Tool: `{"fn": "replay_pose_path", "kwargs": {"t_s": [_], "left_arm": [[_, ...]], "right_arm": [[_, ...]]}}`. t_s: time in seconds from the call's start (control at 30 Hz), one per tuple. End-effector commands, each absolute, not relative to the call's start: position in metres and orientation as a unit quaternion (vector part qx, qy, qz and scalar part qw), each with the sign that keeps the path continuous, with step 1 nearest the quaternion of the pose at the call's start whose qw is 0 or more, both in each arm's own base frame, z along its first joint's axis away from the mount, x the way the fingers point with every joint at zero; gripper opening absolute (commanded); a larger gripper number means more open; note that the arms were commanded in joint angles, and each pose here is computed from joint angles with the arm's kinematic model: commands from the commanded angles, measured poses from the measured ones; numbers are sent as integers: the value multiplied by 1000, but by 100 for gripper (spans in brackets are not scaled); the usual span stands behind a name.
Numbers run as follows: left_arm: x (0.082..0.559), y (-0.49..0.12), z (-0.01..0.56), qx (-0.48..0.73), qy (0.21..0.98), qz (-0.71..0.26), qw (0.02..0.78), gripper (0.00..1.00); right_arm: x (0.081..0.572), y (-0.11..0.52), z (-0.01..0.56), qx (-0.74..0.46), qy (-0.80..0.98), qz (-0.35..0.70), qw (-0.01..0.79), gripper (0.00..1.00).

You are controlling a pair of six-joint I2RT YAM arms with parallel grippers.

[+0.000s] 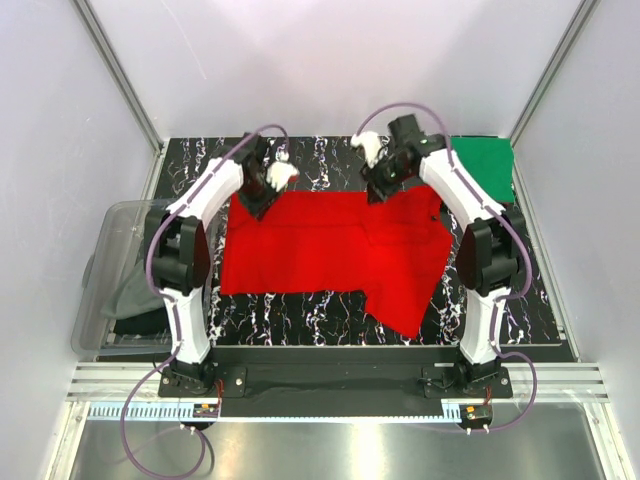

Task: Fold and stack the t-shirts
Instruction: Fold the tshirt

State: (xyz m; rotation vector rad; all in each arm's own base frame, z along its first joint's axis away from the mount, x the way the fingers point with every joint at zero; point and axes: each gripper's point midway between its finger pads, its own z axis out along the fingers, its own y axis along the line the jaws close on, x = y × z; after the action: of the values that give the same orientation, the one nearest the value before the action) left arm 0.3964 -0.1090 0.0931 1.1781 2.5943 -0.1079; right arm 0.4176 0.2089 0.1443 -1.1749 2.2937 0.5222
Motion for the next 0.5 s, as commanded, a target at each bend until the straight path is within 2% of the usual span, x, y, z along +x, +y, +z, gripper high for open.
{"fn": "replay_pose_path", "kwargs": {"t_s": [0.0,0.23,0.47], "left_arm": [[430,-97,88,382,912,-36,144,33],[461,-84,62,337,932,-34,131,31],[472,-62,33,322,941,-10,107,29]], "right_arm": [[463,179,148,-342,876,193,279,38],[517,104,96,-263,914,150,270,36],[529,72,54,-251,929,120,246,36]]}}
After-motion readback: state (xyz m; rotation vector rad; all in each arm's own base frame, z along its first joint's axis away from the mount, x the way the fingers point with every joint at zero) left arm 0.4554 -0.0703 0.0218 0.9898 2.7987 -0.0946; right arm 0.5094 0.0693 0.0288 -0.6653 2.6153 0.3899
